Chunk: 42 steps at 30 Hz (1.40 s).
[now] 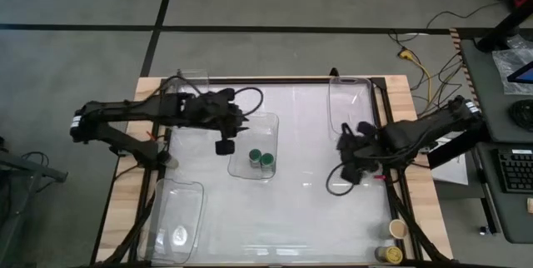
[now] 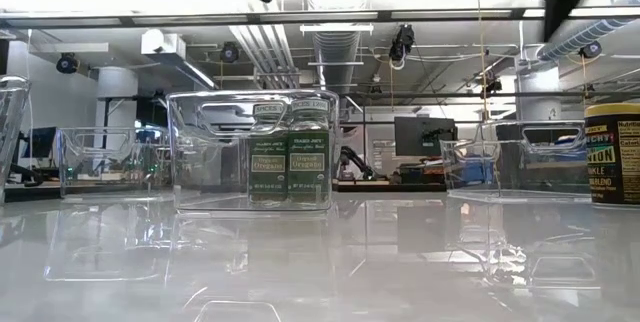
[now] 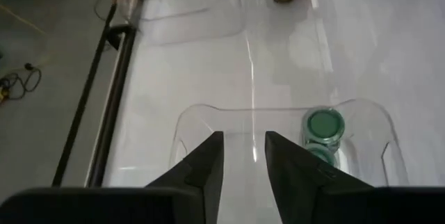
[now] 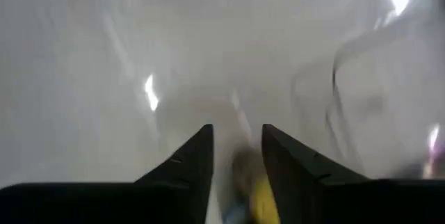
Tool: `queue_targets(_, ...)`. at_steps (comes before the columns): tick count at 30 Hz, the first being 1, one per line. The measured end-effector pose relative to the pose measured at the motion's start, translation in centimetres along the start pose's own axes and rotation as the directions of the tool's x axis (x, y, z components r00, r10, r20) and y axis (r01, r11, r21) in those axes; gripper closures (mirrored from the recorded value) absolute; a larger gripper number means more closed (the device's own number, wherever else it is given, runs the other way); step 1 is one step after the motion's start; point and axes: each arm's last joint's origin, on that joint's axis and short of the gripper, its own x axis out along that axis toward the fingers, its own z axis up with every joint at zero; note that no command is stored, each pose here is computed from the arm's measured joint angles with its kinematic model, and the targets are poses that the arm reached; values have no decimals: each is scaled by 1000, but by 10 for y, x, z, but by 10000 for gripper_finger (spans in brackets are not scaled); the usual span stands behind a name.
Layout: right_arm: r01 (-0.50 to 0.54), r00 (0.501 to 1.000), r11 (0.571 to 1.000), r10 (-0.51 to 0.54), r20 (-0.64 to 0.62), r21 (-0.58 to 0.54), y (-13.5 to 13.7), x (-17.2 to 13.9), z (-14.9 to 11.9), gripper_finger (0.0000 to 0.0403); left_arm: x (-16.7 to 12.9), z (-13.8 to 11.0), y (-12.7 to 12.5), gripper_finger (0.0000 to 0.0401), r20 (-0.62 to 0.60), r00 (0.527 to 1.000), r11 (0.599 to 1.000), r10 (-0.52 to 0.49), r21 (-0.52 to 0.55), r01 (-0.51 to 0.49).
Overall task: Sort spices by type
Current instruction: Put the top yellow seasoning bottle into the top right transparent bin
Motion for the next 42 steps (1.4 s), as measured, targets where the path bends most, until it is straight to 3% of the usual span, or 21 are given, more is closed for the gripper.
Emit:
queue_targets(3,39,995,998,-34,-92,55,-14,-6,-13,242,-7,-1,1,313,28,1000,1000,10,-19,-9)
queue_targets(8,99,989,977,-75,-127,189,-25,-6,-14,173,1,0,-5,313,122,992,999,19,-30,-15)
queue_targets(10,138,986,941,-99,-138,310,-27,-1,-12,151,10,-5,-12,313,134,991,1000,5,-20,-2)
queue_targets(13,197,976,836,-117,-184,512,-28,10,-9,133,22,-21,-28,313,104,994,999,-32,13,31)
queue_targets(15,219,965,795,-92,-245,566,-25,16,-9,127,27,-29,-39,313,107,993,998,-58,40,54)
queue_targets(20,285,939,751,-92,-332,596,-18,33,-9,122,26,-42,-62,313,188,976,989,-112,118,90)
queue_targets(24,315,928,701,-87,-361,640,-16,37,-10,130,25,-56,-76,313,255,956,987,-143,108,119)
queue_targets(29,339,930,577,-85,-358,743,-20,37,-16,142,35,-85,-96,313,325,927,982,-187,80,170)
queue_targets(33,336,936,471,-66,-347,816,-22,39,-21,146,36,-94,-110,313,390,893,973,-225,135,186)
queue_targets(37,314,940,468,-28,-341,826,-24,36,-22,140,35,-100,-111,313,389,895,972,-220,163,169)
queue_targets(42,274,957,417,-25,-290,867,-29,29,-26,119,42,-116,-111,313,379,915,988,-138,113,103)
